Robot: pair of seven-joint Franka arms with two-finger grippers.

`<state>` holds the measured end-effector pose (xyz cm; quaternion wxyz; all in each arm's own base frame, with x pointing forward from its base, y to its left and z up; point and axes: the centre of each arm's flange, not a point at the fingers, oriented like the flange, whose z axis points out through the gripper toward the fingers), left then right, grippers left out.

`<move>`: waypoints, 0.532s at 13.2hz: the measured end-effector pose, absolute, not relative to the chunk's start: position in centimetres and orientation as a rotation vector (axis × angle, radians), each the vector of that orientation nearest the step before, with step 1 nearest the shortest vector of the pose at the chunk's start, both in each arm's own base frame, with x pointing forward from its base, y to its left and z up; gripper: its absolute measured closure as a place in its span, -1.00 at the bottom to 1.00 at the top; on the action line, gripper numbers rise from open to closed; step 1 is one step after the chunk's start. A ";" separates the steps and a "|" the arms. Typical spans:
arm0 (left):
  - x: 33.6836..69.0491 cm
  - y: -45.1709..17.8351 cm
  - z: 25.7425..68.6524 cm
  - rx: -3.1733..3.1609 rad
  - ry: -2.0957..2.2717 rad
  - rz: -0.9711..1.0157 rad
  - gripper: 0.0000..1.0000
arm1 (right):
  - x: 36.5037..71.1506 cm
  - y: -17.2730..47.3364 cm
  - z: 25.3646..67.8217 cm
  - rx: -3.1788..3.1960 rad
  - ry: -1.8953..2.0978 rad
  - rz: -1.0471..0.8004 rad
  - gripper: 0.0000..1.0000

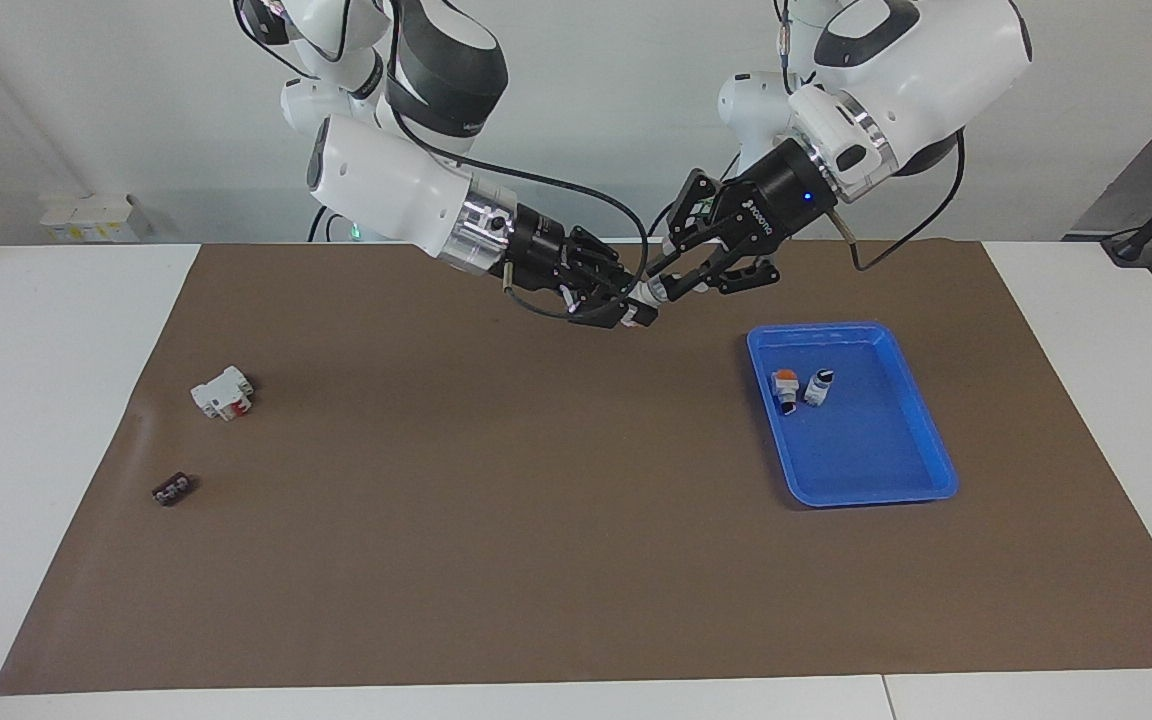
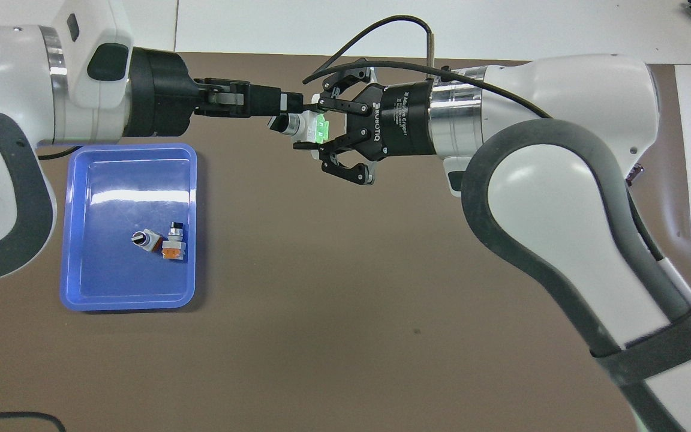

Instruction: Turn and place switch with both arms

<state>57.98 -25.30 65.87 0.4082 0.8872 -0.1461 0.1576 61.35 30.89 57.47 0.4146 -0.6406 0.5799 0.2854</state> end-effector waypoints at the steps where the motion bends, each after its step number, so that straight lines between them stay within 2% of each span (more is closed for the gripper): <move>1: 57.9 -25.3 65.9 2.248 -0.382 0.396 0.30 | 61.3 31.0 57.4 -1.613 1.457 0.719 0.15; 7: 57.9 -24.5 65.5 2.313 -0.428 0.374 0.29 | 61.5 30.6 57.6 -1.604 1.460 0.705 0.15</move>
